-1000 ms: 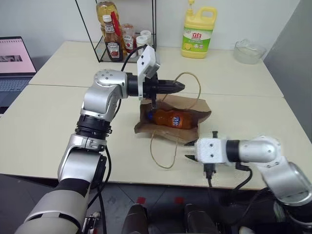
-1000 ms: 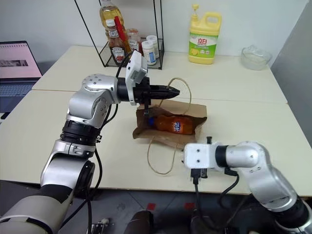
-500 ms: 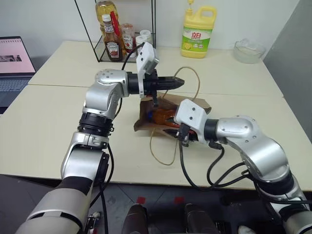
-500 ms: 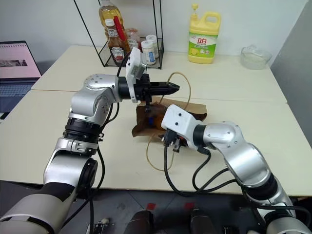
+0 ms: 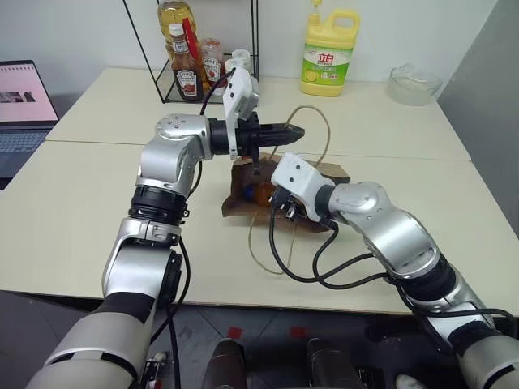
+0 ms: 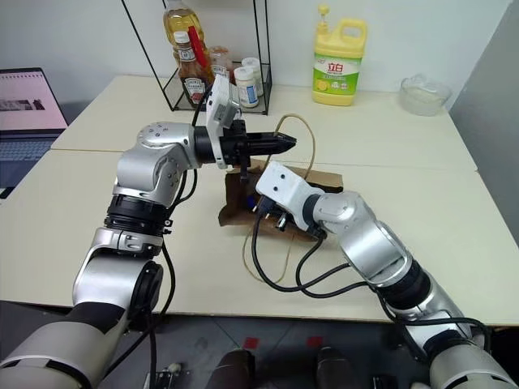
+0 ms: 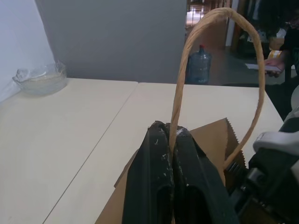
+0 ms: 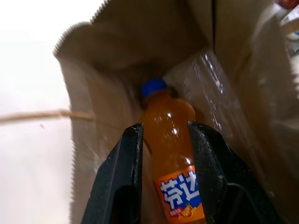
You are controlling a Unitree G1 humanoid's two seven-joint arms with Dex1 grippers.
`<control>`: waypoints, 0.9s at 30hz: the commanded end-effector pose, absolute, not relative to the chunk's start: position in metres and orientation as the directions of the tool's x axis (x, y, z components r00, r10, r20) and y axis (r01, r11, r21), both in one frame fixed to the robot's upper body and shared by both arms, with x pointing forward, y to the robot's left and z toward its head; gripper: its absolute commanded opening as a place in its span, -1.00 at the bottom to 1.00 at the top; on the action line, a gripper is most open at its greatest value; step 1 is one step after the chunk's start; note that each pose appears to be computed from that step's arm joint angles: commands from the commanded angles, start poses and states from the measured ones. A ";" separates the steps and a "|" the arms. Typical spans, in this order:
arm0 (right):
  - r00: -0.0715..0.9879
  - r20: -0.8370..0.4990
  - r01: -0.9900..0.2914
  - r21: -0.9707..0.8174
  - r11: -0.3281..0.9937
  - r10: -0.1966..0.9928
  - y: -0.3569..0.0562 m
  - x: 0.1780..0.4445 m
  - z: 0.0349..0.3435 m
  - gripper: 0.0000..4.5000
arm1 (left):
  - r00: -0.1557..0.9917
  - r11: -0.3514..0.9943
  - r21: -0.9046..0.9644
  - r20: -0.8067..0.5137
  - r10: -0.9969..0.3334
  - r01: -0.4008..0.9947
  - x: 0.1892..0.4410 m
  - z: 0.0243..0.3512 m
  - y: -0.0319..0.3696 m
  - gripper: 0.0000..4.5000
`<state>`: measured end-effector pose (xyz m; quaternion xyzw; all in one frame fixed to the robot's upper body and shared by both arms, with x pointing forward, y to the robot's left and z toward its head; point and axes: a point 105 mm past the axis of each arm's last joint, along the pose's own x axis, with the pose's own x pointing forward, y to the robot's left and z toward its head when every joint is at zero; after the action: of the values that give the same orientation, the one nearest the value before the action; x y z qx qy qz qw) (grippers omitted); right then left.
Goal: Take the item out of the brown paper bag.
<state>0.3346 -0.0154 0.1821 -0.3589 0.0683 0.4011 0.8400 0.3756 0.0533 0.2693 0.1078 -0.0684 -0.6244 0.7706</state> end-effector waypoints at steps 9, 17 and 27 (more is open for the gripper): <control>0.671 -0.408 -0.683 -0.666 0.301 0.620 -0.001 0.342 0.181 0.73 | 0.185 0.184 0.313 0.025 -0.982 0.932 0.370 0.290 0.050 -1.00; 0.687 -0.448 -0.663 -0.708 0.241 0.572 0.007 0.360 0.170 0.84 | 0.175 0.174 0.316 0.025 -0.984 0.933 0.368 0.290 0.047 -1.00; 0.678 -0.544 -0.677 -0.724 0.131 0.495 0.007 0.382 0.155 0.84 | 0.171 0.170 0.319 0.024 -0.985 0.933 0.367 0.289 0.046 -1.00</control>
<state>0.3805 0.0015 0.1474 -0.5133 0.0996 0.3888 0.7586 0.3741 0.0493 0.2701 0.1083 -0.0761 -0.6289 0.7662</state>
